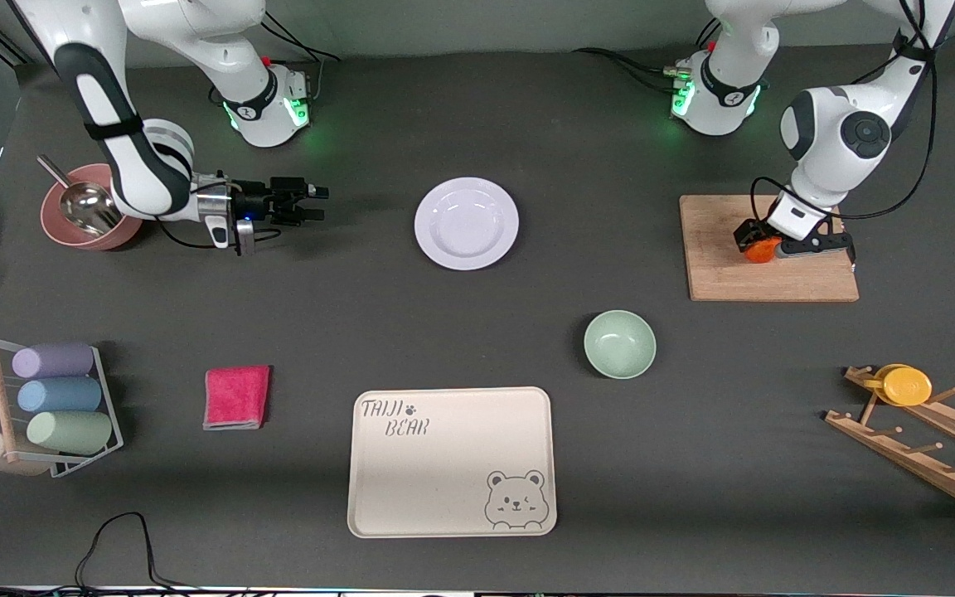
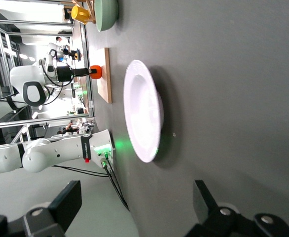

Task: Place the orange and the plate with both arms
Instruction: 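Close the left gripper on the orange and lift it off the board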

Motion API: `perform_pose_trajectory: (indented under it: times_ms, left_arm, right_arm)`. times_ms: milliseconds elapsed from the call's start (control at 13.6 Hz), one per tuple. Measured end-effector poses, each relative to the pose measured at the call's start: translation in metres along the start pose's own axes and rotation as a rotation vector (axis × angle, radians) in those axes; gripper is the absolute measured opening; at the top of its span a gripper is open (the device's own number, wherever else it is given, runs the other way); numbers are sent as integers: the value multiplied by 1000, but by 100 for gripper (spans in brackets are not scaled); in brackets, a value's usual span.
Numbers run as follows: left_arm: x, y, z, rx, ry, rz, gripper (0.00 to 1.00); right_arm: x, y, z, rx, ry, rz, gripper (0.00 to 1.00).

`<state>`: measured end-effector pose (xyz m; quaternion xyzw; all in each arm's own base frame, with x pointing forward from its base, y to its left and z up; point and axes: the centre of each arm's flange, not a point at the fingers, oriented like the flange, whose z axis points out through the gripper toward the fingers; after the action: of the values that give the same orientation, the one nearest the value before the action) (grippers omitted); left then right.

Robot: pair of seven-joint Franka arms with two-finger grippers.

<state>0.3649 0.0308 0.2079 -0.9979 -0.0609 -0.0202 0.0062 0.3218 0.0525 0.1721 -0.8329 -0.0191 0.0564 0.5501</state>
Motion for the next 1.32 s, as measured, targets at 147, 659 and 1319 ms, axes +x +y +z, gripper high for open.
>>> perform_pose_trajectory:
  times_ms: [147, 659, 1319]
  left_arm:
    - [0, 0, -1, 0, 3, 1, 70]
    - [6, 1, -7, 3, -20, 6, 70]
    - [124, 14, -237, 20, -234, 2, 70]
  right_arm:
    - [-1, 11, 5, 7, 6, 13, 100]
    - [-16, 49, 25, 55, 66, 57, 100]
    - [-20, 61, 37, 70, 51, 92, 77]
